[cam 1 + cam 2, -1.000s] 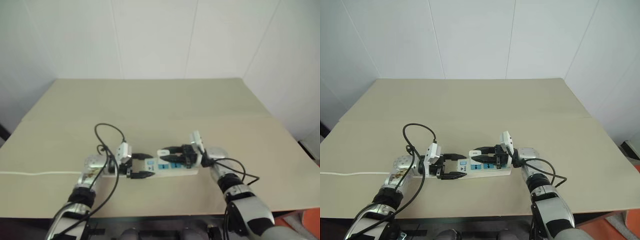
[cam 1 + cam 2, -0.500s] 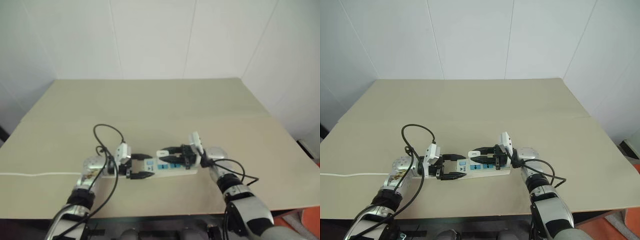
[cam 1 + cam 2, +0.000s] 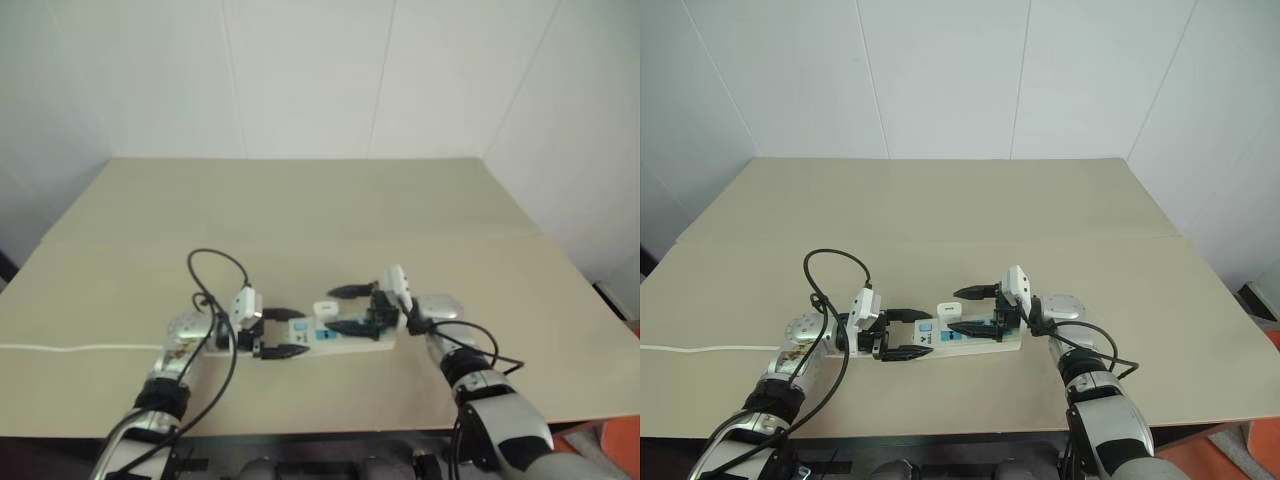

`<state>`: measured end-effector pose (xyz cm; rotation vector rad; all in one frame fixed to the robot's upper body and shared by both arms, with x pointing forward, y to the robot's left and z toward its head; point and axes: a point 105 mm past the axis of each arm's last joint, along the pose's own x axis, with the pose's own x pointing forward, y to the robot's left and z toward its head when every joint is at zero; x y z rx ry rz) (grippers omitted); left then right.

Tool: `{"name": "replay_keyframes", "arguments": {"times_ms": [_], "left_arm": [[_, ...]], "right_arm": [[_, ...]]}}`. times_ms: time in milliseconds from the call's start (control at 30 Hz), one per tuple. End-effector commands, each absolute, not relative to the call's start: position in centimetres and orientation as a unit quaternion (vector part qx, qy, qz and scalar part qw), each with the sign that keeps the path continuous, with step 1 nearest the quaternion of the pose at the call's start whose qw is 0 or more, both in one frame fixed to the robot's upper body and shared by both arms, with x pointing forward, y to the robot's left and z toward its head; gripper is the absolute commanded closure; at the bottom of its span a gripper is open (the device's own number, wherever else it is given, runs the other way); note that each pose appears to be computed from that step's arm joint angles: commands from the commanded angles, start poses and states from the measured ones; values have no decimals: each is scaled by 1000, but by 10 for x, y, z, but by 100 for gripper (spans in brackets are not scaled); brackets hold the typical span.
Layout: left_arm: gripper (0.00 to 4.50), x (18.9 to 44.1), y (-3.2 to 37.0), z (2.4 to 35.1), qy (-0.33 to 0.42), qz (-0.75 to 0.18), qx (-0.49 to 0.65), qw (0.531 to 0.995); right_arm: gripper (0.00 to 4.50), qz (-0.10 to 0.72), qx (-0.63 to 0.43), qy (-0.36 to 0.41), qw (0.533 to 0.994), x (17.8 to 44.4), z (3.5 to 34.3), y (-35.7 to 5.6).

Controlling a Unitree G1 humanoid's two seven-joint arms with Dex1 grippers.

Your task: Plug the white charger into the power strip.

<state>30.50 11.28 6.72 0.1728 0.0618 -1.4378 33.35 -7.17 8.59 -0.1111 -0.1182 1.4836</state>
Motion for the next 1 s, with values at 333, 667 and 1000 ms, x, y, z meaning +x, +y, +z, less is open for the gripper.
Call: {"name": "replay_keyframes", "arguments": {"times_ms": [333,667,1000], "left_arm": [[97,306,101,70,18,-661,53,748],[2,296,101,107,-61,-684,35,726],[2,265,159,134,-28,-688,118,716]], "right_arm": [[1,675,-53,-26,735,322,64,-92],[0,672,-72,-74,734,326,90,-108],[0,649,-130,-102,743,326,129,-152]]}}
